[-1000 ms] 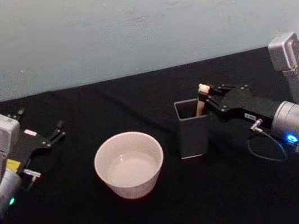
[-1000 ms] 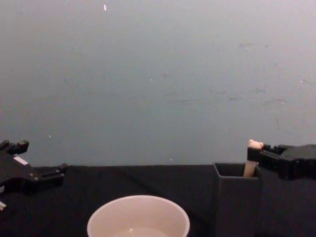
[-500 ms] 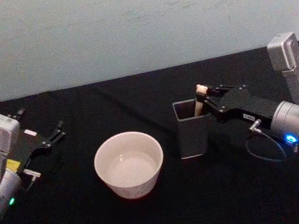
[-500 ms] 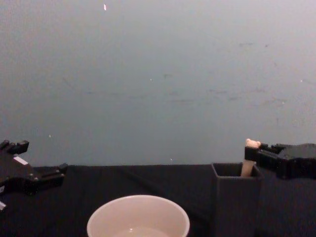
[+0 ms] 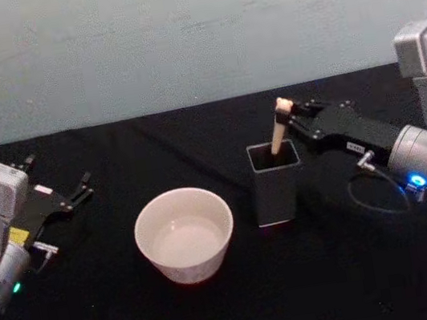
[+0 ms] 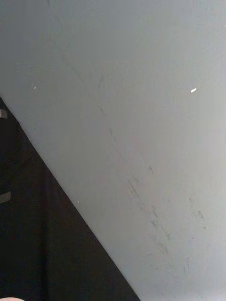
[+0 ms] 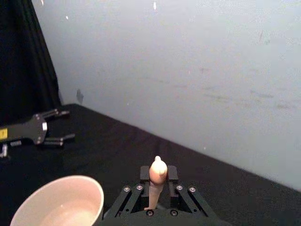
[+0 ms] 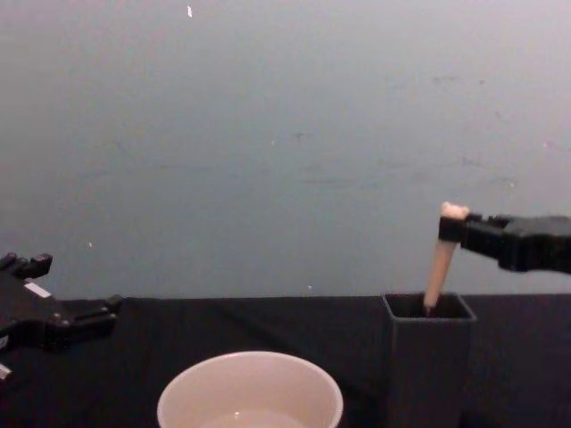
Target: Pick up the stirring spoon with one hand, stir inside the cup, then place it back in its original position.
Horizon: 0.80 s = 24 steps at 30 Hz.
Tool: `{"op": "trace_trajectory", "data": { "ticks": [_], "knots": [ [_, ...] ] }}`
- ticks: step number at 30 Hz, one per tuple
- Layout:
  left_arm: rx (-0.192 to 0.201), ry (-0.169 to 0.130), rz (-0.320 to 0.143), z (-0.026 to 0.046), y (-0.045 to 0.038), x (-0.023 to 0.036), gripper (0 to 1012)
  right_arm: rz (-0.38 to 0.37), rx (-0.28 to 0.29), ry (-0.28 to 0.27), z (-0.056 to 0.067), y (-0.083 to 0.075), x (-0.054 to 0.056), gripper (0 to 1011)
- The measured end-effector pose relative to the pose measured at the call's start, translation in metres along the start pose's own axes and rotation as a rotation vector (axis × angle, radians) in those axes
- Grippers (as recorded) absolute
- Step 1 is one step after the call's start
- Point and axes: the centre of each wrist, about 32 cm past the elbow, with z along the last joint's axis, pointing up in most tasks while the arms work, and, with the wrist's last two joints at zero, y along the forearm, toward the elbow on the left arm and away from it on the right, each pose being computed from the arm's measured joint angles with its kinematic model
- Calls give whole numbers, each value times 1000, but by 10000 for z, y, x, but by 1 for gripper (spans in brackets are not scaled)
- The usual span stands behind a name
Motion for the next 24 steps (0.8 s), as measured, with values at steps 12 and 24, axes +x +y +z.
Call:
{"op": "trace_trajectory", "data": {
  "ticks": [12, 24],
  "knots": [
    [0, 0, 0, 0, 0, 0, 1002, -13, 90, 8, 275, -96, 51, 218],
    [0, 0, 0, 0, 0, 0, 1001, -19, 201, 23, 505, -28, 57, 218]
  ]
}}
